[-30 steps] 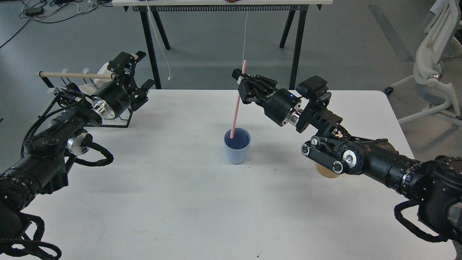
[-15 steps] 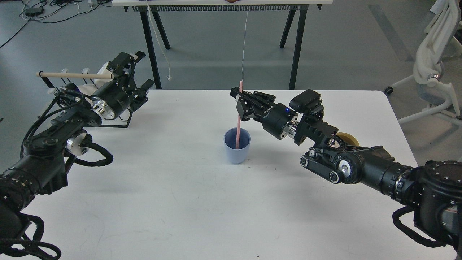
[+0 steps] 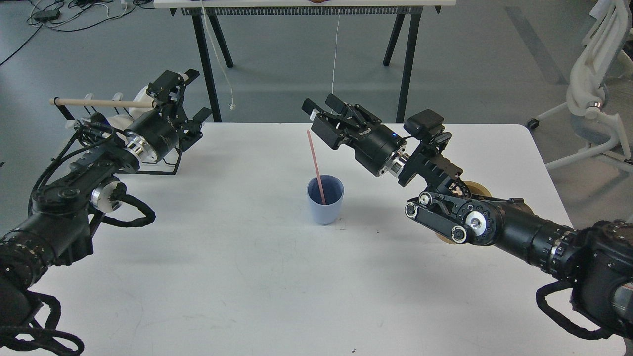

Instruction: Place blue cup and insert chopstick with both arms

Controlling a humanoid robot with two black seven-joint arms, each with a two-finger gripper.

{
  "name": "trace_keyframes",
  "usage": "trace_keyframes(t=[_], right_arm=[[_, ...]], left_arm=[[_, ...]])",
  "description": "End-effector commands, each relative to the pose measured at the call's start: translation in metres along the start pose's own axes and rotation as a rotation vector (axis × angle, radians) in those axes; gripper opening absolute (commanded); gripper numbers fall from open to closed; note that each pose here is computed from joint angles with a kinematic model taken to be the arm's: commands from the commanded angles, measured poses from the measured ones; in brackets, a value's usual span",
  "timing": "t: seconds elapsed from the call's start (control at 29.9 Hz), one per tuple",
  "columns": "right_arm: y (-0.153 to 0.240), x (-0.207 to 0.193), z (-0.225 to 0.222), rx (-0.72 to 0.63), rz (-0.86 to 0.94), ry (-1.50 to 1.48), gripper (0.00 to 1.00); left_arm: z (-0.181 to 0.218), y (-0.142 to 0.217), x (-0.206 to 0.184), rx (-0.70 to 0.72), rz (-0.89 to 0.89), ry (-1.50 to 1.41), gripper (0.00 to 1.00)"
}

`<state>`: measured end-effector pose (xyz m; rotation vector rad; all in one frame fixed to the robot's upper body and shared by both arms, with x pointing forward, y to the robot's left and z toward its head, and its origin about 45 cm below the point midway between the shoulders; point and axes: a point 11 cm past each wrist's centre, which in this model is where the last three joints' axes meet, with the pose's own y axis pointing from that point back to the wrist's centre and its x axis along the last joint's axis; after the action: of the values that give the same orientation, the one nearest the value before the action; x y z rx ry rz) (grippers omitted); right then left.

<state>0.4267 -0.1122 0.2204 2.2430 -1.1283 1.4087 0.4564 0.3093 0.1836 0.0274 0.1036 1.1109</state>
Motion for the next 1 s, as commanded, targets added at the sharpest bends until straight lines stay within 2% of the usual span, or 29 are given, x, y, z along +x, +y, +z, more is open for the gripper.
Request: trace_keyframes(t=[0.0,0.13,0.2,0.33,0.53,0.7,0.97], right_arm=[[0.013,0.021,0.008,-0.058,0.104,-0.144,0.95],[0.022,0.065,0.021,-0.150,0.319,-0.399,0.95],[0.027,0.075,0.027,-0.184,0.358,-0.562,0.95],[0.042,0.089,0.039,-0.197,0.332,-0.835,0.96],[0.061,0.068,0.049,-0.135,0.195,-1.237,0.98],[0.073,0.063,0.062,-0.095,0.155,-1.370,0.99],[0.078,0.082,0.079,-0.101,0.265,-1.364,0.99]], left_arm=[[0.001,-0.001,-0.001,-0.003,-0.003,0.003,0.99],[0.001,-0.002,-0.004,-0.007,-0.007,0.008,0.99],[0.001,-0.002,-0.004,-0.008,-0.006,0.010,0.99],[0.008,-0.002,0.002,-0.038,0.017,0.032,0.99],[0.014,-0.001,0.006,-0.066,0.034,0.053,0.99],[0.015,0.003,0.012,-0.064,0.046,0.048,0.99],[0.007,0.009,0.015,-0.050,0.056,0.052,0.99]])
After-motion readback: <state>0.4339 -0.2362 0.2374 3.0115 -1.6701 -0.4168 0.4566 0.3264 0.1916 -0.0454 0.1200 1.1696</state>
